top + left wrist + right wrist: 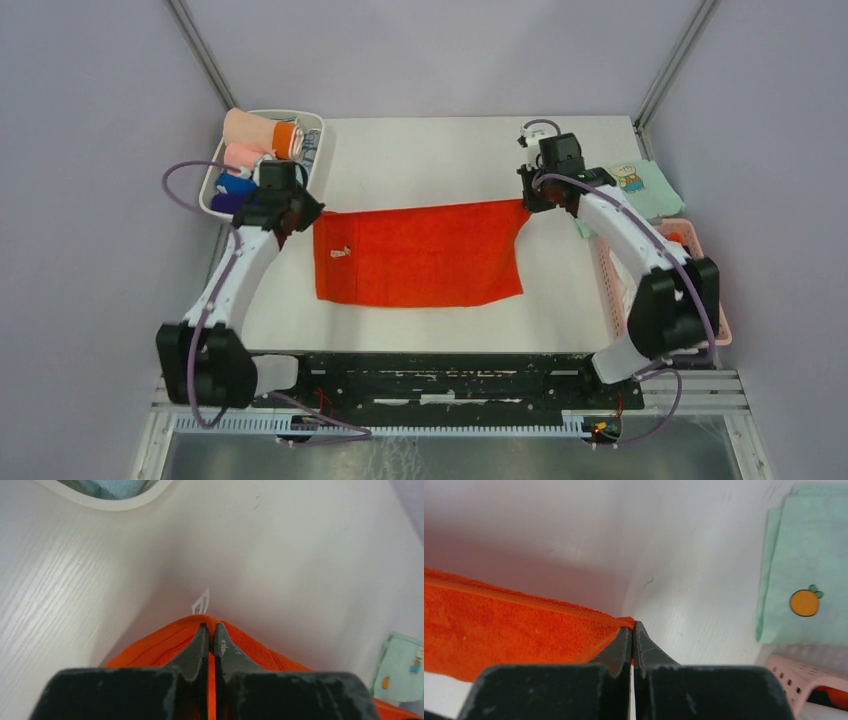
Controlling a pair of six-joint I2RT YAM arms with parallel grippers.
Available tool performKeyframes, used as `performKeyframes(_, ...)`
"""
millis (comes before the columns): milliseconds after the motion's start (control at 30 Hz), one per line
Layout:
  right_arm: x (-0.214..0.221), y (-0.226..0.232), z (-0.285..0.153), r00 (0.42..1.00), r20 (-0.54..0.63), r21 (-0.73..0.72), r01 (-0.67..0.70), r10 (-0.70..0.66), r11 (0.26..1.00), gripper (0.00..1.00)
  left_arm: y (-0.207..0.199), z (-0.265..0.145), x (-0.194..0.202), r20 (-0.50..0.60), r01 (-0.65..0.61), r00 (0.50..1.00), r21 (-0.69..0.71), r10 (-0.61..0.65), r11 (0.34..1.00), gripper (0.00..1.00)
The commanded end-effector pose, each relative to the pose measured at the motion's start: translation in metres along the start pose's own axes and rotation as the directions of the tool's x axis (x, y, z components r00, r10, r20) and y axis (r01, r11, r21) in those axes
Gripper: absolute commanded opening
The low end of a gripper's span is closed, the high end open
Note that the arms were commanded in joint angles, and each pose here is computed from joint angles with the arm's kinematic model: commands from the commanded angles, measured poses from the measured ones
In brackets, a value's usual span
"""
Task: Roll the towels
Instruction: Flatten out the towel at the center of the board, then fold the towel at the center of the board.
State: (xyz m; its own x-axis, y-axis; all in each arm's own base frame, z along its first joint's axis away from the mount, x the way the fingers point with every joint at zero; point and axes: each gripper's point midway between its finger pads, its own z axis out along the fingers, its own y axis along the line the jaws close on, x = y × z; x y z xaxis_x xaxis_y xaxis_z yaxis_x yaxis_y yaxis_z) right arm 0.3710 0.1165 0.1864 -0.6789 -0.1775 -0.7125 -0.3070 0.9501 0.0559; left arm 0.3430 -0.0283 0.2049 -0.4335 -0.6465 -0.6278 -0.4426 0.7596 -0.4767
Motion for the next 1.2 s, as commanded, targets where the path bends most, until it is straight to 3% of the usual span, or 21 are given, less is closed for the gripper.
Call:
performKeyframes(0, 0.022, -0.034, 0.062, 0.995, -0.093, 0.155, -0.018, 0.032, 0.988, 0.0, -0.006, 0.063, 0.002, -0.026, 0.045, 0.999, -0.034, -0.046, 0.998, 0.03)
performKeyframes(167, 0.025, -0.054, 0.103, 0.99, -0.139, 0.231, 0.054, -0.022, 0.971, 0.0, -0.014, 0.124, -0.004, -0.031, 0.056, 0.998, -0.081, -0.059, 0.995, 0.03)
performKeyframes(367, 0.01, -0.053, 0.109, 0.988, -0.144, 0.216, 0.078, -0.048, 0.973, 0.0, -0.019, 0.151, -0.003, -0.05, 0.049, 0.997, -0.093, -0.053, 0.994, 0.03)
performKeyframes(567, 0.024, -0.035, 0.083, 0.989, -0.15, 0.15, 0.012, 0.011, 0.989, 0.0, -0.004, 0.126, 0.005, -0.047, 0.063, 0.997, -0.119, -0.069, 0.991, 0.03)
performKeyframes(933, 0.086, 0.005, 0.031, 0.965, -0.238, -0.006, -0.116, 0.111, 0.993, 0.01, 0.05, 0.066, 0.045, -0.063, 0.042, 0.997, -0.178, -0.054, 0.983, 0.03)
performKeyframes(1167, 0.139, 0.02, 0.021, 0.921, -0.358, -0.044, -0.179, 0.152, 0.983, 0.04, 0.086, 0.061, 0.07, -0.079, 0.028, 0.996, -0.266, -0.051, 0.964, 0.03)
